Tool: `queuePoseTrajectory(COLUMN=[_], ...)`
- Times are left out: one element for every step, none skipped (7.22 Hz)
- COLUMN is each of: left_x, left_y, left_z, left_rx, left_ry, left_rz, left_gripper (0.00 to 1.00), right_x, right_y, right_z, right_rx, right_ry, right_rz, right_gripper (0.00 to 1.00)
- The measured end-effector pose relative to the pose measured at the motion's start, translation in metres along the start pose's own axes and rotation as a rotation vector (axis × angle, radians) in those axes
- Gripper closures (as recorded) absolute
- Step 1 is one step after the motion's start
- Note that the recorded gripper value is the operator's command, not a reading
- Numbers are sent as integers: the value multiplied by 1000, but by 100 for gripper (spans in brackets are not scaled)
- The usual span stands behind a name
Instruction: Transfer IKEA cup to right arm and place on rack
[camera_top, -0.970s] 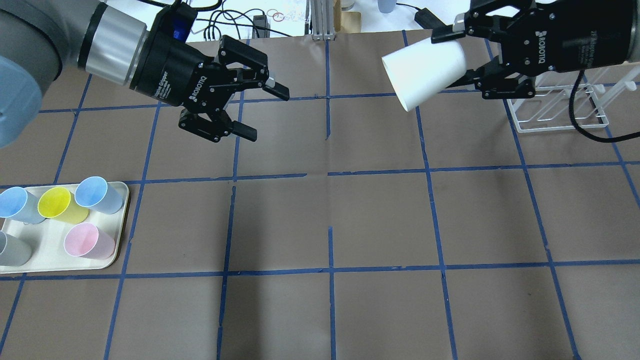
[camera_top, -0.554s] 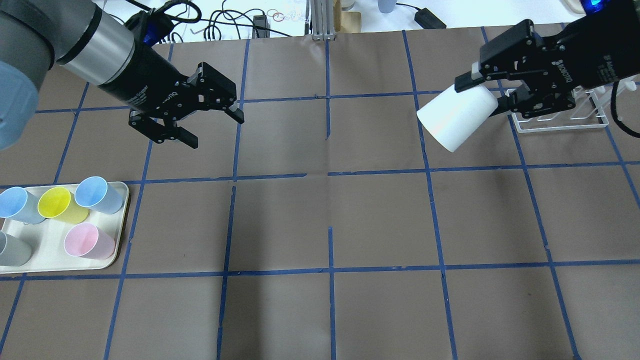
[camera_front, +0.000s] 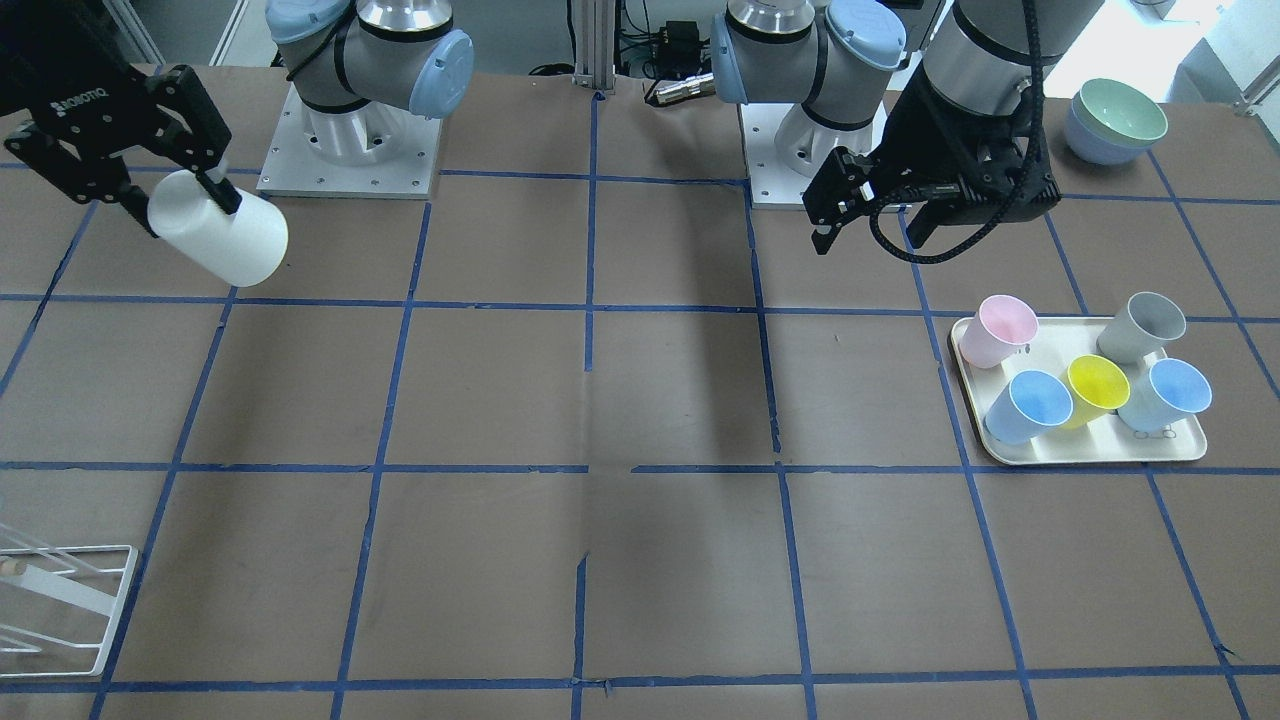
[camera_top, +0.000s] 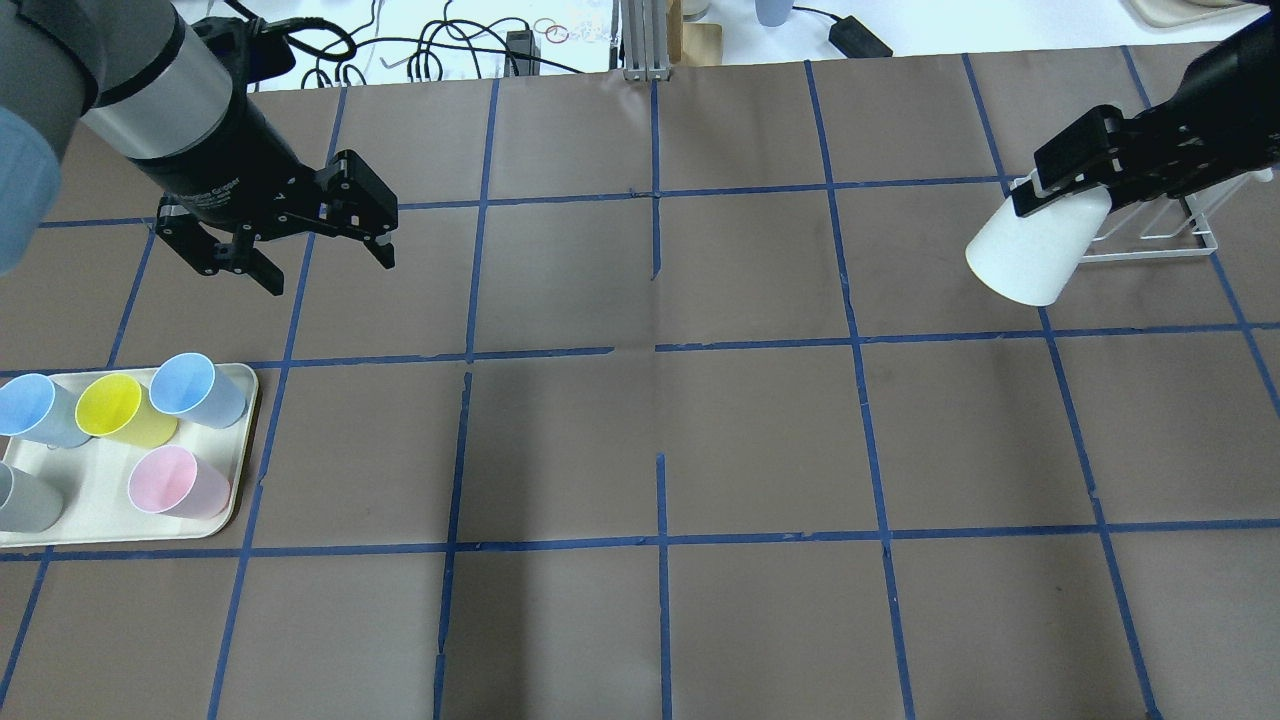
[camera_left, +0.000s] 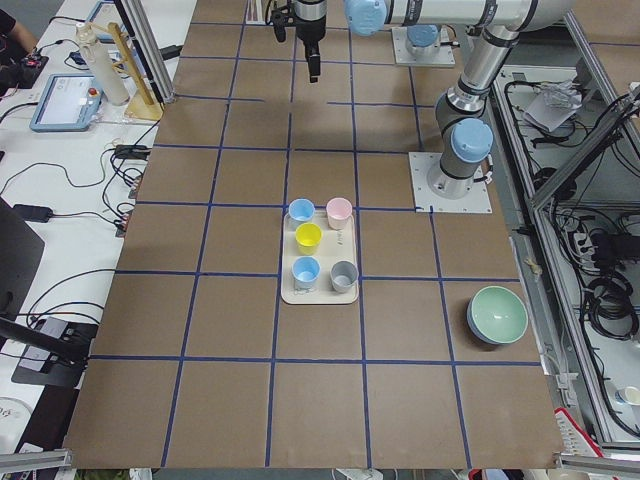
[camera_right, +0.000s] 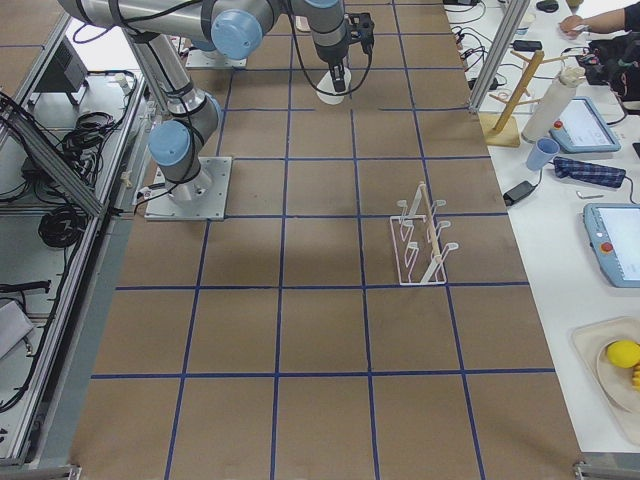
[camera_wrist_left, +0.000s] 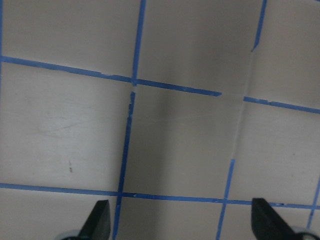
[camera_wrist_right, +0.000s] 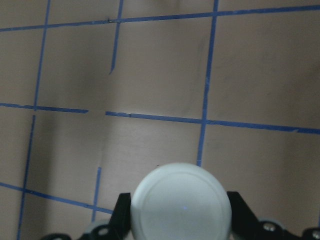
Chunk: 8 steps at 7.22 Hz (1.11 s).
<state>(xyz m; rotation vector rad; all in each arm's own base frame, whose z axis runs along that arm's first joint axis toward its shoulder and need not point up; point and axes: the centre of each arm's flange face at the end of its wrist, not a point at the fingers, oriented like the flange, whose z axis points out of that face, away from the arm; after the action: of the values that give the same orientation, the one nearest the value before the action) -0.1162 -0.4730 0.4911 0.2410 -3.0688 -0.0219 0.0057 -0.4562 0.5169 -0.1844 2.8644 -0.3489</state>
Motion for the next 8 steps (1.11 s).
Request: queuePoseTrajectory(left_x=[5,11,14,16,17,17,17,17], left_y=[3,6,10,12,12,14,15,16], left_z=[-2,-4,-7,-8,-8,-8,-8,-8], left_rx=[8,17,24,26,28,31,33,34], left_ry=[-34,-67,-82,-86,-86,-85,-85,-86], left_rz=[28,74,130,175,194,197,197,197], left_gripper=[0,0,0,0,0,0,0,0], right_x=[14,26,41,64,87,106,124,141], right_y=[-9,-17,-24,-30,-36,-43,-50,-54], right_z=[2,4,5,9,17,28,40,48], right_rx=[16,32,50,62,69,78,89,103], right_ry=[87,159,208,236,251,261,267,274], right_rz=[-42,-69,-73,-56,-38,-27,-18,-3], right_gripper=[100,100,100,100,100,100,100,100])
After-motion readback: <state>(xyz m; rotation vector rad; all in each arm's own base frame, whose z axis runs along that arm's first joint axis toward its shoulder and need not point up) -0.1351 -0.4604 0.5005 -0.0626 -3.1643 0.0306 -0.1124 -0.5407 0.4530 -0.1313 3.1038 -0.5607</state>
